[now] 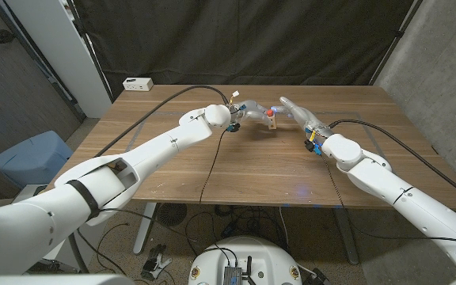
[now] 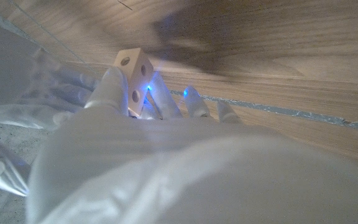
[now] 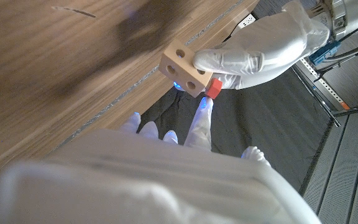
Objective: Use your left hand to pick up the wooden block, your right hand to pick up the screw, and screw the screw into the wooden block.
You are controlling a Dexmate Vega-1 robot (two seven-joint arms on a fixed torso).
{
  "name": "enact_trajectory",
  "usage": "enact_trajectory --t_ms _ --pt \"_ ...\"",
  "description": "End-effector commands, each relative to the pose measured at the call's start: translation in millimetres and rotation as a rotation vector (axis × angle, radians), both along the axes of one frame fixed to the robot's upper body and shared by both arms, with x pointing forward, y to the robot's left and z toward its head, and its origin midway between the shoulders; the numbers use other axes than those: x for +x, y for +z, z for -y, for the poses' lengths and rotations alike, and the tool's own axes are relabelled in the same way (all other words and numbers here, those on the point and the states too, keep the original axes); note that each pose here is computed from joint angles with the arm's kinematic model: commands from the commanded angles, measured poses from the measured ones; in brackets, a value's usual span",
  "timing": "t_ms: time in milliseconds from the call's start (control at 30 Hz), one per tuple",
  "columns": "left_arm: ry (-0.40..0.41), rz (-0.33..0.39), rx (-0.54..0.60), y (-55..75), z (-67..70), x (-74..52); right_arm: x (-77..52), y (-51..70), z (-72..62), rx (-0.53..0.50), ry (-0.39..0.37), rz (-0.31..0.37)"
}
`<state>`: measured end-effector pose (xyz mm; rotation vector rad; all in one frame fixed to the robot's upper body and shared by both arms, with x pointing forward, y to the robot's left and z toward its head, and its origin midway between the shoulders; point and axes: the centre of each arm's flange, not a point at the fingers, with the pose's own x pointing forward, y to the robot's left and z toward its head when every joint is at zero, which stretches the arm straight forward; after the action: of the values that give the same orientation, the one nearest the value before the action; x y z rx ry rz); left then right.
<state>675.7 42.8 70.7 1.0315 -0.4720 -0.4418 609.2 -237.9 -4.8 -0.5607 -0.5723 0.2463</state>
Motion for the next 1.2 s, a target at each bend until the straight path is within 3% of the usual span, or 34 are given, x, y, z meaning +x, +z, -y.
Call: enact_trajectory --t_ms 33,1200 --pt "-0.003 -0.001 -0.004 0.2 -0.7 0.9 -3.5 -1.5 0.0 -0.004 -0.002 -0.004" --pt "-0.009 -0.013 -0.006 -0.6 2.5 5.2 -18.0 -7.6 -4.4 -0.018 0.005 -0.01"
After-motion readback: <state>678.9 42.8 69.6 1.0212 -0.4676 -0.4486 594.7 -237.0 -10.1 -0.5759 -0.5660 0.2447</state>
